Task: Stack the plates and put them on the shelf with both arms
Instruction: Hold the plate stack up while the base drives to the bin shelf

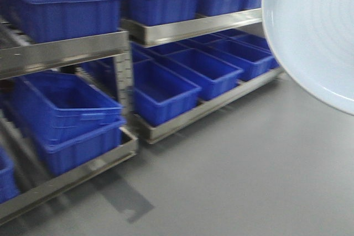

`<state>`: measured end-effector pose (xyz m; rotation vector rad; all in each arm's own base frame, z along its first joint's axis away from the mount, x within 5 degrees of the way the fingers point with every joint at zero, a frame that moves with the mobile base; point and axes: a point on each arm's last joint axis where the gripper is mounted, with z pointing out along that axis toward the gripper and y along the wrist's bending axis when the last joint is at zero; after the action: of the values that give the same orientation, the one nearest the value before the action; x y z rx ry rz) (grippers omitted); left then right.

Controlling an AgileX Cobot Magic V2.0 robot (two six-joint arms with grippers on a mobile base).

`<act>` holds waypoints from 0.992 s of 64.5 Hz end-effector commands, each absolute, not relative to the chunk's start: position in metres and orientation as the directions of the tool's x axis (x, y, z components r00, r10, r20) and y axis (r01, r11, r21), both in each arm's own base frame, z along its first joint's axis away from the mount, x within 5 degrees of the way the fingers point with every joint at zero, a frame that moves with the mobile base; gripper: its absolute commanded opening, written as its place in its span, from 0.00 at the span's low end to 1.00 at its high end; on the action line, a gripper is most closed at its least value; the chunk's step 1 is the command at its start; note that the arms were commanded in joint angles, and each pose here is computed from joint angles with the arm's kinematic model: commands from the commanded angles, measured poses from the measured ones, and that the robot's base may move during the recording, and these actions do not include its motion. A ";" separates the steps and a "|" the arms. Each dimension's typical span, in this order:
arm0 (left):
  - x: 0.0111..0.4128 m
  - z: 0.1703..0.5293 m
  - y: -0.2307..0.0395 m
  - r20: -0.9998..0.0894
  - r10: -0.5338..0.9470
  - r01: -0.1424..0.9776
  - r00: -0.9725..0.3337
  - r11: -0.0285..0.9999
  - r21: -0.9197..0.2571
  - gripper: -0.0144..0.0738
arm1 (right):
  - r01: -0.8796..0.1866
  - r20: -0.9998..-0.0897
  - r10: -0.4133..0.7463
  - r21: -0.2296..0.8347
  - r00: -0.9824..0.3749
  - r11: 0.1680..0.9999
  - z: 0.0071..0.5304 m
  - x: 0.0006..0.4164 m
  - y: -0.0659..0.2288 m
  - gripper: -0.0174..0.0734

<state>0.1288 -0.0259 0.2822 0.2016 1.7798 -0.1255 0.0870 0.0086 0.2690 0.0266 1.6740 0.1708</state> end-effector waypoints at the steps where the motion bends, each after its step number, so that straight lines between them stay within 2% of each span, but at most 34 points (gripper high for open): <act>1: 0.132 0.301 -0.025 -0.995 0.040 0.190 -0.095 0.982 0.022 0.26 | -0.066 -0.991 0.135 0.134 0.020 0.989 0.289 0.088 0.006 0.25; 64: 0.132 0.301 -0.025 -0.995 0.040 0.190 -0.095 0.982 0.022 0.26 | -0.066 -0.991 0.135 0.134 0.020 0.989 0.289 0.088 0.006 0.25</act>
<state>0.1288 -0.0259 0.2822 0.2016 1.7798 -0.1255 0.0870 0.0086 0.2690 0.0266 1.6740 0.1708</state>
